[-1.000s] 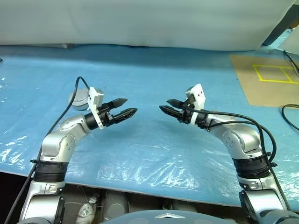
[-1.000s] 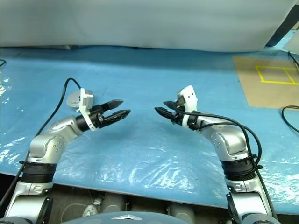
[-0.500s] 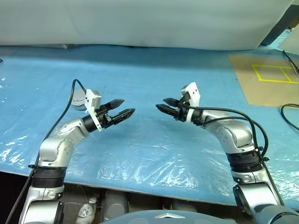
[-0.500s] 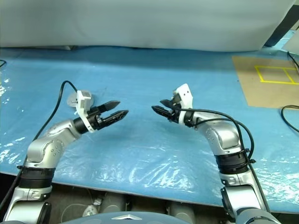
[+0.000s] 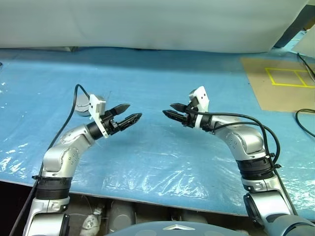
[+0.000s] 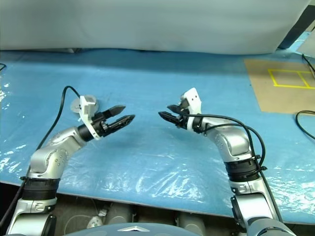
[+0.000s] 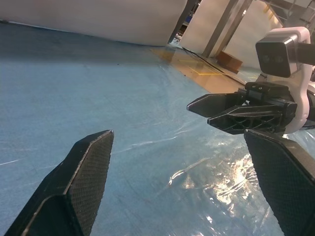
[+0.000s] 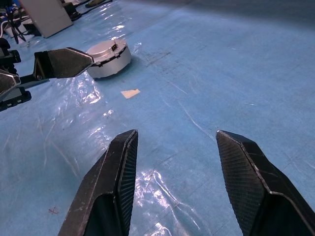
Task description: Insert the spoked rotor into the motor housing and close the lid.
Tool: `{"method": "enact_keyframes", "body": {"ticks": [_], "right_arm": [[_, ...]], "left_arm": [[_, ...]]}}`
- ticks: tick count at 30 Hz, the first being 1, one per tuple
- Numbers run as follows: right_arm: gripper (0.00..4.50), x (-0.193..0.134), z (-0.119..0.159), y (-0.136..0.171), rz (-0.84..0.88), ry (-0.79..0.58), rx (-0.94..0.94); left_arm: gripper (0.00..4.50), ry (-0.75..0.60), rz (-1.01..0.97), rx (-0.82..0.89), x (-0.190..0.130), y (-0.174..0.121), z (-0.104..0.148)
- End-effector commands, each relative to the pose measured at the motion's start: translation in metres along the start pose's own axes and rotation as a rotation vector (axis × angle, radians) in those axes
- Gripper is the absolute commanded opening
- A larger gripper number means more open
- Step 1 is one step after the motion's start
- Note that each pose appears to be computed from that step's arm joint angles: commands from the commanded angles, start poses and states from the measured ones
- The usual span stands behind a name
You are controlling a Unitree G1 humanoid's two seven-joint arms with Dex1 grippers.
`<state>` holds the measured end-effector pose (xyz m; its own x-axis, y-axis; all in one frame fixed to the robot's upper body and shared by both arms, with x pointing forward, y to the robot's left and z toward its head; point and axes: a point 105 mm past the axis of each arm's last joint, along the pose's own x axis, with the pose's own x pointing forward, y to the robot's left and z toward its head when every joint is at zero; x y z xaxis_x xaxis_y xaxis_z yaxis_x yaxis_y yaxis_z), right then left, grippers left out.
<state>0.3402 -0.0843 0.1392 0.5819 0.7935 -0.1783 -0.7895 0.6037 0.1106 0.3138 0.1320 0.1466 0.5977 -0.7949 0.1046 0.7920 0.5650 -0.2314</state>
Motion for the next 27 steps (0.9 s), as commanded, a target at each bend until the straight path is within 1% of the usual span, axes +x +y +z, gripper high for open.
{"method": "enact_keyframes", "body": {"ticks": [1, 6, 13, 15, 27], "right_arm": [[2.61, -0.0009, 0.0150, 0.0016, 0.013, -0.044, -0.037], [2.61, 0.0016, 0.0152, 0.0021, 0.013, -0.049, -0.030], [2.61, 0.0050, 0.0113, 0.0032, 0.013, -0.052, -0.013], [2.61, 0.0051, 0.0083, 0.0040, 0.016, -0.040, -0.014], [2.61, 0.0063, 0.0111, 0.0025, 0.023, -0.033, -0.022]], "left_arm": [[4.48, -0.030, -0.012, 0.041, -0.0007, -0.0048, 0.0107], [4.48, -0.032, 0.001, 0.051, -0.0015, -0.0012, 0.0128], [4.48, -0.036, -0.009, 0.057, 0.0010, -0.0038, 0.0164], [4.48, -0.033, -0.009, 0.056, -0.0001, -0.0046, 0.0151], [4.48, -0.038, 0.000, 0.050, 0.0007, -0.0058, 0.0108]]}}
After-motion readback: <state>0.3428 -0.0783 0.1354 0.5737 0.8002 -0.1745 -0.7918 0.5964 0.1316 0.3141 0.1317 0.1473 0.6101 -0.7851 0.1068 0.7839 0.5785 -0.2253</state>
